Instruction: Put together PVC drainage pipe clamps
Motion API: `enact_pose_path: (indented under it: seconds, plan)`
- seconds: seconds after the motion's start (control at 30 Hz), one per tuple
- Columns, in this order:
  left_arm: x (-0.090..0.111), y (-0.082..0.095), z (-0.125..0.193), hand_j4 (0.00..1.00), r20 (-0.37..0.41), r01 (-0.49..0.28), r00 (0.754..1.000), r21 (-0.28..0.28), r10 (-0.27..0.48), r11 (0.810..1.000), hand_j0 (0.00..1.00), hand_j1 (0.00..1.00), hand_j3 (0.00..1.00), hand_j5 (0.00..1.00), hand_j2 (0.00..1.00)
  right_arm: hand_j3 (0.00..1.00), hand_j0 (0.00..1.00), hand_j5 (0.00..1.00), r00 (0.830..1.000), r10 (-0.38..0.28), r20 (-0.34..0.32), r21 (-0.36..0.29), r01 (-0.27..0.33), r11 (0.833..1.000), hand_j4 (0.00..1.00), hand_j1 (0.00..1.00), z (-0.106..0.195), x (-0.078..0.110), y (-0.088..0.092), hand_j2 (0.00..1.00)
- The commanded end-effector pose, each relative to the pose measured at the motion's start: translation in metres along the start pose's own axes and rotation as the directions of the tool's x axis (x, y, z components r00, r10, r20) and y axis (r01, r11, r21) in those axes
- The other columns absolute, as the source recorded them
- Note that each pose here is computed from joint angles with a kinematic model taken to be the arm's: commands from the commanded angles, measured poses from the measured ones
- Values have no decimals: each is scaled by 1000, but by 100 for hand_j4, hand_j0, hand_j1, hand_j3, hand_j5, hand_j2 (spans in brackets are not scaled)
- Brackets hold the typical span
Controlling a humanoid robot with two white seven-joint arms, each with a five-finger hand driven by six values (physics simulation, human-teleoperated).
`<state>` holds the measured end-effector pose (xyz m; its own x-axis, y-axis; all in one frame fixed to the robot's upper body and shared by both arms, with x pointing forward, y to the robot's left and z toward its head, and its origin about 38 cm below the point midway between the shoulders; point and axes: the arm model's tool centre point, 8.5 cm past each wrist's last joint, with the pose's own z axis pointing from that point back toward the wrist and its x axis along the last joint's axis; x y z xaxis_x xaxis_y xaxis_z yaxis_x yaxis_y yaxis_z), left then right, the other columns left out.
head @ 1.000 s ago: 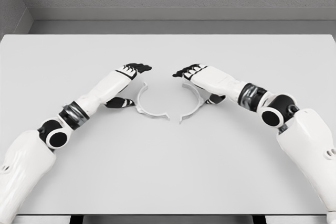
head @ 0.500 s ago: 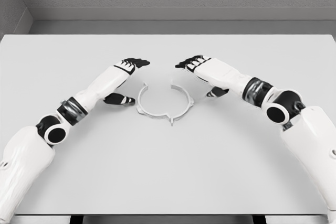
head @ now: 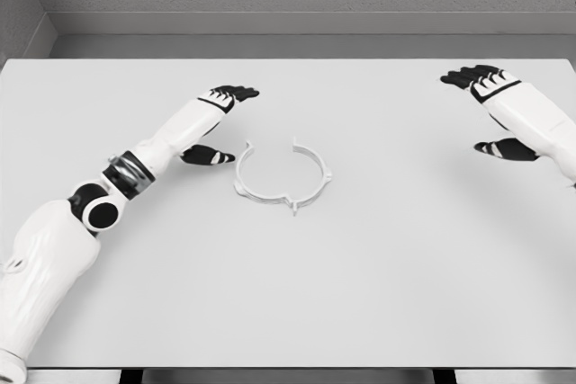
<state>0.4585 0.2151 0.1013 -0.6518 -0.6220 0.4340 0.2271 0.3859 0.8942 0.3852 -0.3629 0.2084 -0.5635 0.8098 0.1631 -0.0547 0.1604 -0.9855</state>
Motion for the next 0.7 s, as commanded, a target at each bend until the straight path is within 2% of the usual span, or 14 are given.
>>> enact_pose_path:
  seconds: [0.0, 0.13, 0.17, 0.37, 0.4, 0.67]
  plan:
    - [-1, -3, -1, 100, -4, -12, 1000, 2, 12, 1000, 100, 100, 100, 100, 100, 100, 100, 100, 1000, 9, -12, -18, -9, 1000, 100, 100, 6, -5, -9, 100]
    - [-1, -3, -1, 100, -4, -12, 1000, 2, 12, 1000, 100, 100, 100, 100, 100, 100, 100, 100, 1000, 9, -12, -18, -9, 1000, 100, 100, 6, -5, -9, 100]
    - [-1, -9, -5, 100, -13, -30, 999, -2, 30, 1000, 100, 100, 100, 100, 100, 100, 100, 100, 999, 2, -42, -21, -3, 1000, 100, 100, 16, -11, -7, 100]
    - [-1, -9, -5, 100, -13, -30, 999, -2, 30, 1000, 100, 100, 100, 100, 100, 100, 100, 100, 999, 2, -42, -21, -3, 1000, 100, 100, 16, -11, -7, 100]
    - [6, -14, -13, 100, 3, -41, 999, 2, 41, 999, 100, 100, 100, 100, 100, 100, 100, 100, 1000, 15, -12, -36, -16, 999, 100, 100, 12, 0, -11, 100]
    - [13, -17, -18, 100, 18, -52, 999, 7, 52, 999, 100, 100, 100, 100, 100, 100, 100, 100, 1000, 16, -7, -35, -17, 999, 100, 100, 10, 1, -11, 100]
